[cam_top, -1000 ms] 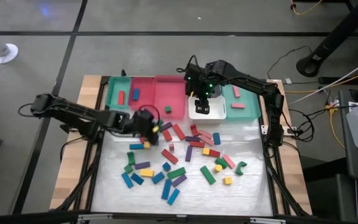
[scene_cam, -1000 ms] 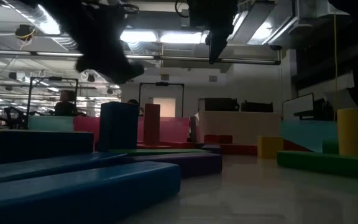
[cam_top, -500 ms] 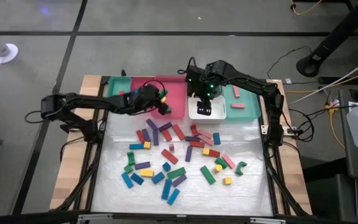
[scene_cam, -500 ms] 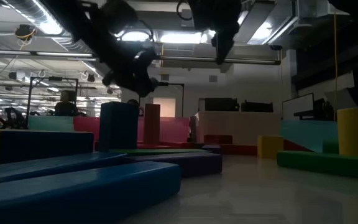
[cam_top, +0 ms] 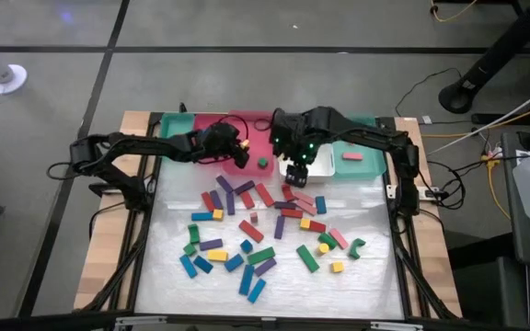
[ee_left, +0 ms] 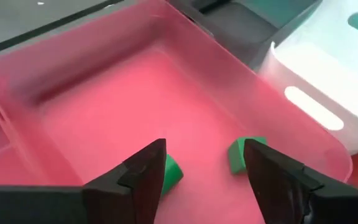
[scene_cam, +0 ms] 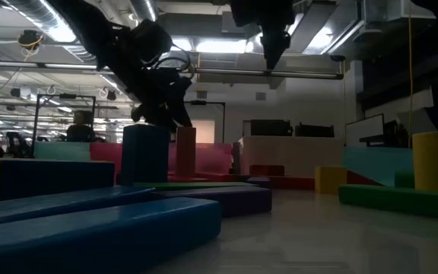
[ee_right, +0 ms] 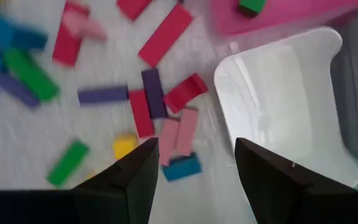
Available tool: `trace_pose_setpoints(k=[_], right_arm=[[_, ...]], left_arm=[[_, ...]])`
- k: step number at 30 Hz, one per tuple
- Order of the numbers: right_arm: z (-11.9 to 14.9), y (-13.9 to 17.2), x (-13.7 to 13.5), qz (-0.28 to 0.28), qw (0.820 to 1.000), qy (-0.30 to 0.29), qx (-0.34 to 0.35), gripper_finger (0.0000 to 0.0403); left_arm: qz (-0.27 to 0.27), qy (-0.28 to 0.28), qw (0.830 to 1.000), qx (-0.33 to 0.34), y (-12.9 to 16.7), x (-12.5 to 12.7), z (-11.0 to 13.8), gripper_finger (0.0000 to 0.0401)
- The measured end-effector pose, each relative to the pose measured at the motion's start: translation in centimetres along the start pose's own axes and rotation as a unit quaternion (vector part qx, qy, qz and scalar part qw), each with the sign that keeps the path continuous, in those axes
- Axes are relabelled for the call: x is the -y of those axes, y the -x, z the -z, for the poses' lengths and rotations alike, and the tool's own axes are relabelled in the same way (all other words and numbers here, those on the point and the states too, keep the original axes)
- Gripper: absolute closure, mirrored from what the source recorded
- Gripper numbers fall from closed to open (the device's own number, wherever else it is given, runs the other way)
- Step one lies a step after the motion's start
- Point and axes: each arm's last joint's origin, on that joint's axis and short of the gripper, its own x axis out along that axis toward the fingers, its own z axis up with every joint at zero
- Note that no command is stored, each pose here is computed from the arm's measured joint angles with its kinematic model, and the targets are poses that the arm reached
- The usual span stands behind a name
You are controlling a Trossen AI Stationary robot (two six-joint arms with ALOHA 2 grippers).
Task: Sort blocks
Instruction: Put the violet block into the black bin
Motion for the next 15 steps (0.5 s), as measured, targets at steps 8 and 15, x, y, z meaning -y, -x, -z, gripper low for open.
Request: trace_pose_setpoints(k=[8, 15], right_arm=[[0.5, -0.5, -4.5, 0.051, 0.955, -0.288, 0.05, 0.0192], [1.8, -4.0, -10.1, 0.063, 0.892, -0.439, 0.082, 0.0192]], left_arm=[[0.006, 0.005, 1.0, 0.007, 0.6, -0.2, -0.7, 0.0198], [0.023, 0.006, 1.0, -0.007, 0.7, -0.1, -0.5, 0.0197]])
